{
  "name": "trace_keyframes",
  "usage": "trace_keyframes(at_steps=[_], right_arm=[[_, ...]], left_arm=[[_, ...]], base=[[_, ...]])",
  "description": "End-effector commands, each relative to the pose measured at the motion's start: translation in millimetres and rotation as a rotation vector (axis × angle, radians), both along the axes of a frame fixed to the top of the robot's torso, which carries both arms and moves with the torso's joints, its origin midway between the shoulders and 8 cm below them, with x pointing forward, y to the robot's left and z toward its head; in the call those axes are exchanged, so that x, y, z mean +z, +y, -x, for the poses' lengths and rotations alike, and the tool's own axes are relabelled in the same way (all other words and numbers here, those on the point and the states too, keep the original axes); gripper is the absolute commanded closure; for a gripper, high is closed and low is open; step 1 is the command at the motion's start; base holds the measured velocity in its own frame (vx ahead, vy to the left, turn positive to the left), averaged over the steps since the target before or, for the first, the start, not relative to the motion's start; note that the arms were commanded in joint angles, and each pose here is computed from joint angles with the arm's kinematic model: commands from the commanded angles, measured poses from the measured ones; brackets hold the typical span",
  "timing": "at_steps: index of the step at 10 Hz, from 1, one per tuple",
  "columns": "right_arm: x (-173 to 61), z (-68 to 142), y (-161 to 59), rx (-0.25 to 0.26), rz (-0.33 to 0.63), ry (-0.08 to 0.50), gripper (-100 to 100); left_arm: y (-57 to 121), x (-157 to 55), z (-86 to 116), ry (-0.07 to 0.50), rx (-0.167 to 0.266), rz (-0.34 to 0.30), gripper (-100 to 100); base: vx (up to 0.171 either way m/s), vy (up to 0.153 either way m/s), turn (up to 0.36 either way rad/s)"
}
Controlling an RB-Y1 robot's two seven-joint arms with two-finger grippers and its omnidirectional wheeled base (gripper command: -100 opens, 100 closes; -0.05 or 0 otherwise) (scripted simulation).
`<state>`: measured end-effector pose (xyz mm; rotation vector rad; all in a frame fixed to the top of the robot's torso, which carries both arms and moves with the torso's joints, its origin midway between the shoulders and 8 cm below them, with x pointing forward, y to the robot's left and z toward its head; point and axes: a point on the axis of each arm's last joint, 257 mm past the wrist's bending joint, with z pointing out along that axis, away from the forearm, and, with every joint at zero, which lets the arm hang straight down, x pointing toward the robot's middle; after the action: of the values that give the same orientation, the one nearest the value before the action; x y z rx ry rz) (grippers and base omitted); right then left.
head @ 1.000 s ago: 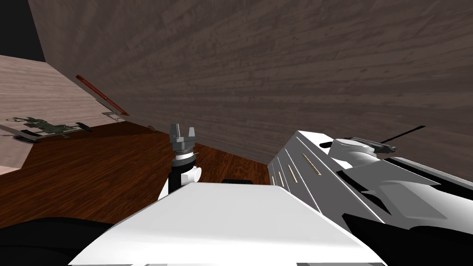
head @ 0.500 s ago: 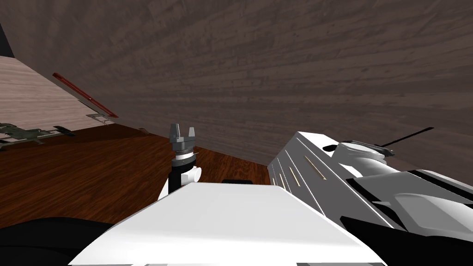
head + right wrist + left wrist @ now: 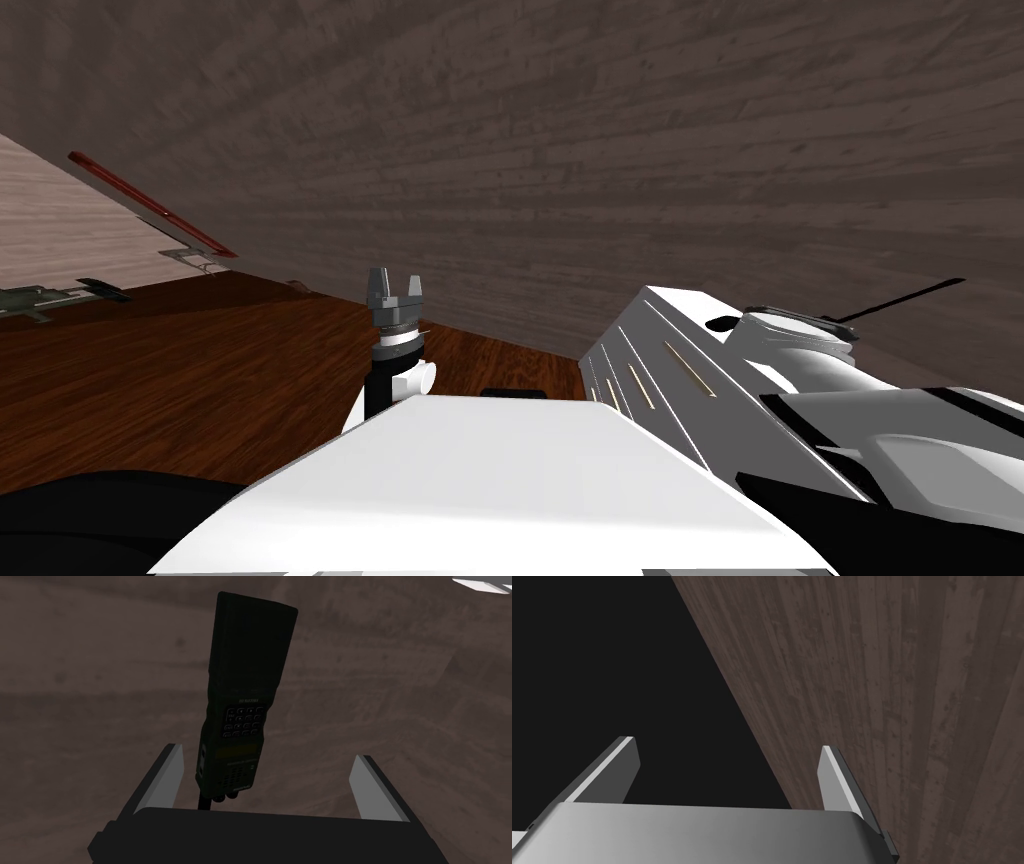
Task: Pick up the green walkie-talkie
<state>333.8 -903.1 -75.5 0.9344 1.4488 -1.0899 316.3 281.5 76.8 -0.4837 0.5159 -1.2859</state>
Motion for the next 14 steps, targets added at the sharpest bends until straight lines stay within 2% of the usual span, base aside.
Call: trace_keyframes(at_steps=[1,2,3,5,6,8,9,11,12,14], right_arm=[[-1,6,-3,0.003,-0.004,-0.004,-100],[1,7,-4,-0.002,-0.007,-0.017,-100],[3,4,-2,0.027,0.003,0.004,-100],[4,14,-7,0.013,-0.005,-0.019,-100],[6,10,-5,0.045,0.01,0.004,-100],[9,21,-10,0.027,0.003,-0.021,-100],[13,19,-8,0.055,0.02,0.001,-100],[17,29,-13,0.039,0.017,-0.024,-100],[22,27,-11,0.069,0.037,0.0,-100],[28,38,-17,0.05,0.035,-0.026,-100]], left_arm=[[0.0,0,0,0.0,0.0,0.0,0],[0.0,0,0,0.0,0.0,0.0,0],[0.0,0,0,0.0,0.0,0.0,0],[0.0,0,0,0.0,0.0,0.0,0],[0.0,0,0,0.0,0.0,0.0,0],[0.0,0,0,0.0,0.0,0.0,0],[0.0,0,0,0.0,0.0,0.0,0],[0.0,0,0,0.0,0.0,0.0,0],[0.0,0,0,0.0,0.0,0.0,0],[0.0,0,0,0.0,0.0,0.0,0]], base=[[0.081,0.025,-0.076],[0.044,0.004,0.007],[0.083,0.007,-0.105],[0.071,0.018,-0.023],[0.095,0.021,-0.095],[0.068,0.02,-0.03],[0.067,0.009,-0.088],[0.059,0.017,-0.034],[0.089,0.035,-0.096],[0.068,0.02,-0.031]])
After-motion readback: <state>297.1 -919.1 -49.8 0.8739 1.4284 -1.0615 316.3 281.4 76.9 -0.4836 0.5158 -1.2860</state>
